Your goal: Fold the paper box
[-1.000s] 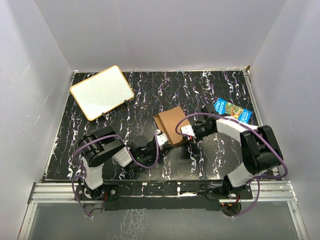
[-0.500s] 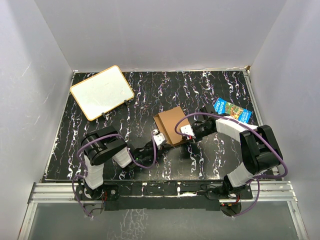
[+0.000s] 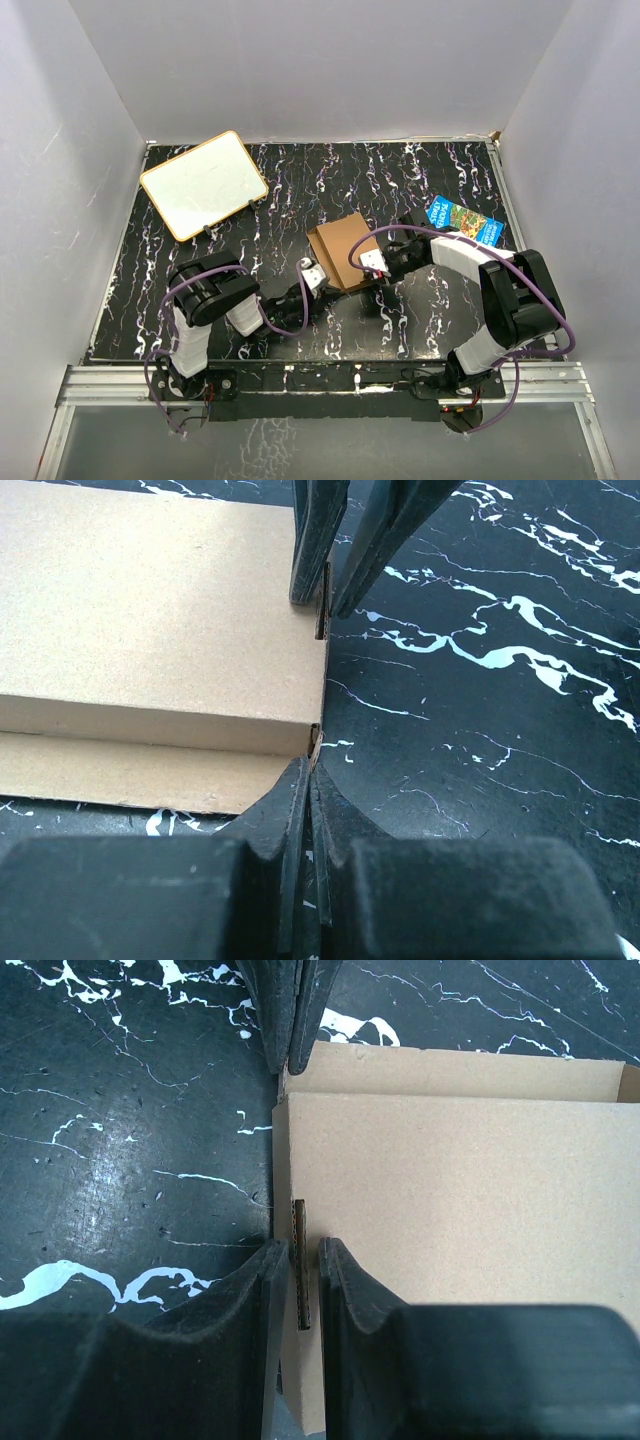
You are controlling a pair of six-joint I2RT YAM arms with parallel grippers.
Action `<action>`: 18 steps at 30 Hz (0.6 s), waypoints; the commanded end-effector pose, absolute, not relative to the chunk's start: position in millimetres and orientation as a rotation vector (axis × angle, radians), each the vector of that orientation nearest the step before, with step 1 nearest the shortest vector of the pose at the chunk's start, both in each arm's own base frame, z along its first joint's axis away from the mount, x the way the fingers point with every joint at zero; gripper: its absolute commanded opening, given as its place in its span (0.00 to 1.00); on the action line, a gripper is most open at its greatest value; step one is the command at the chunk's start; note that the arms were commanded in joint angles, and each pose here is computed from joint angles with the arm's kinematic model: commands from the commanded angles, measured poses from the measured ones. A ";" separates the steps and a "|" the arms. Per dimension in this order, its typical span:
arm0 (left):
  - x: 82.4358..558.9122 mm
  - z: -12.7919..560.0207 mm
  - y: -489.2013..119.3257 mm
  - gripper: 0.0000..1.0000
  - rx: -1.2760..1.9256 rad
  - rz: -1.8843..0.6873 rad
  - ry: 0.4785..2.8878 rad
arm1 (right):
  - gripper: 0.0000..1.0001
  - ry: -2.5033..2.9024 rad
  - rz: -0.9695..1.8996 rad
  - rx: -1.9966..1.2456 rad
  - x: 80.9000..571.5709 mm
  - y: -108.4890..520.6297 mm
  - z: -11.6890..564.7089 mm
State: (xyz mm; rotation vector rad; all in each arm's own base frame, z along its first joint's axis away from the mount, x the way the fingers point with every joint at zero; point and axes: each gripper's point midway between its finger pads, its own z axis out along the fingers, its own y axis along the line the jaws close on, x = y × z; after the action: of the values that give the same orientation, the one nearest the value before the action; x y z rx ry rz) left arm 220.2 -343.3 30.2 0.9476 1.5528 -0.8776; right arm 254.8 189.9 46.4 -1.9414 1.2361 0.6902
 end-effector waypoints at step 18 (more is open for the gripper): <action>230.6 60.7 -344.1 0.00 0.804 -0.950 1.471 | 0.23 1.398 0.716 -2.014 239.2 171.9 15.8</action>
State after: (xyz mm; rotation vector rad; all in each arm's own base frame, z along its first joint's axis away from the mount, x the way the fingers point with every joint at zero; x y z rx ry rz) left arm 222.5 -340.6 28.2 0.8816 1.5913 -0.9167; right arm 255.3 190.7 46.2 -1.9426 1.2358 0.6922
